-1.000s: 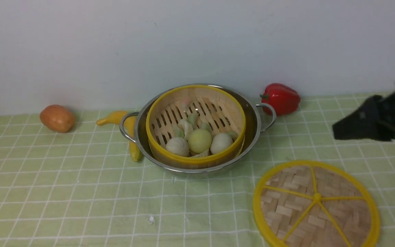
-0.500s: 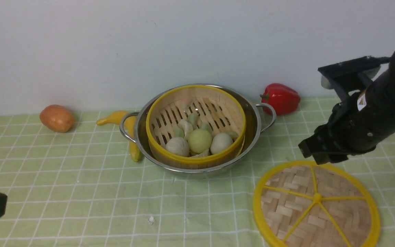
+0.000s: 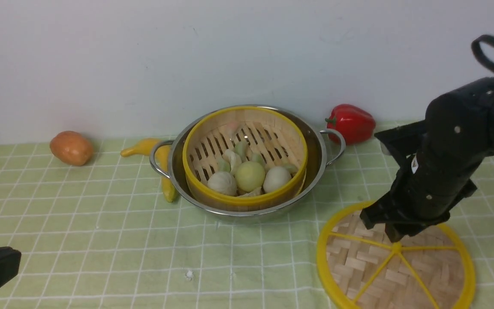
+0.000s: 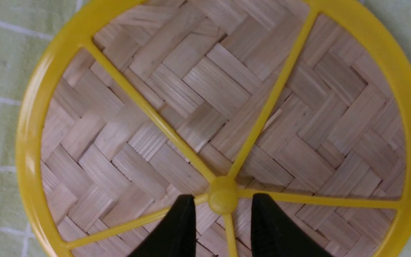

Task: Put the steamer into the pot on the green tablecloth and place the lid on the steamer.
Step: 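Move the gripper down to the bamboo steamer lid and grasp its center knob, then place the bamboo steamer lid onto the steamer basket in the pot with the right gripper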

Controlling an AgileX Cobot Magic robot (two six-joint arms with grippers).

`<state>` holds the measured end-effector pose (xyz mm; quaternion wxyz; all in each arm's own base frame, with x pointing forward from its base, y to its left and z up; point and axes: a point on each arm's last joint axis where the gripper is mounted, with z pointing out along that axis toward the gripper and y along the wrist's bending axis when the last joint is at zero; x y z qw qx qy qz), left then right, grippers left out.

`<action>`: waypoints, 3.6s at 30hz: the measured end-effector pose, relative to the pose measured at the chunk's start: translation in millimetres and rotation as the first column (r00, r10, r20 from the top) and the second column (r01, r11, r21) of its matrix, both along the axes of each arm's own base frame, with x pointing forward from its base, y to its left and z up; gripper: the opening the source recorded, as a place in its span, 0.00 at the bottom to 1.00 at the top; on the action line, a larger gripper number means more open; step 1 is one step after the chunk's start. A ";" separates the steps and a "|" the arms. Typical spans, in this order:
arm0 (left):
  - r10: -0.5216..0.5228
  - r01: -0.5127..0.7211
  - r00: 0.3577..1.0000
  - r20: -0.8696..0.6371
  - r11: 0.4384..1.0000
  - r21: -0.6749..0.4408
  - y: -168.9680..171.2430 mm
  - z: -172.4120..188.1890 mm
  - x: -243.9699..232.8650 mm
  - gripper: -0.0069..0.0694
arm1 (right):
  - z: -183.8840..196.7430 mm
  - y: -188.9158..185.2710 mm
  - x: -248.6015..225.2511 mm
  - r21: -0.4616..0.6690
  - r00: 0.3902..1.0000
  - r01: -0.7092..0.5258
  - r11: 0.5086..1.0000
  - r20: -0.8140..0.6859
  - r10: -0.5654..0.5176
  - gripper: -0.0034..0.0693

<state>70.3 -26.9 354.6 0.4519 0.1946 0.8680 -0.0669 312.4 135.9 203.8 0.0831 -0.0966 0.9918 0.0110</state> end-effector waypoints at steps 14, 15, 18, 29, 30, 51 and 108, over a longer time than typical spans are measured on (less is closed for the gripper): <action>0.000 0.000 1.000 0.000 1.000 0.000 0.0 0.0 0.0 0.06 | -22.5 2.7 3.6 -0.017 0.998 0.010 1.000 -0.067 -0.011 0.38; 0.000 0.000 1.000 0.000 1.000 0.001 0.1 0.0 0.0 0.06 | -25.2 2.9 4.1 -0.019 0.997 0.010 1.000 -0.073 -0.011 0.37; 0.001 -0.001 1.000 0.000 1.000 0.002 0.1 0.0 0.0 0.06 | -27.8 3.1 5.0 -0.025 0.997 0.009 1.000 -0.081 -0.011 0.31; 0.001 -0.001 1.000 0.001 1.000 0.003 0.2 0.0 0.1 0.08 | 45.5 2.7 4.3 -0.001 1.000 0.007 1.000 -0.026 -0.007 0.24; 0.001 -0.001 1.000 0.001 1.000 0.003 0.2 0.0 0.1 0.08 | 55.9 2.9 4.6 0.012 1.000 0.007 1.000 0.005 -0.007 0.24; -0.011 0.011 1.000 0.013 1.000 0.024 0.5 0.3 0.4 0.09 | 101.8 130.4 112.3 0.274 0.939 -0.189 0.943 0.330 0.092 0.24; -0.009 0.009 0.999 0.037 1.000 0.019 0.4 2.1 1.7 0.09 | 38.6 158.8 139.0 0.254 0.918 -0.301 0.919 0.337 0.208 0.24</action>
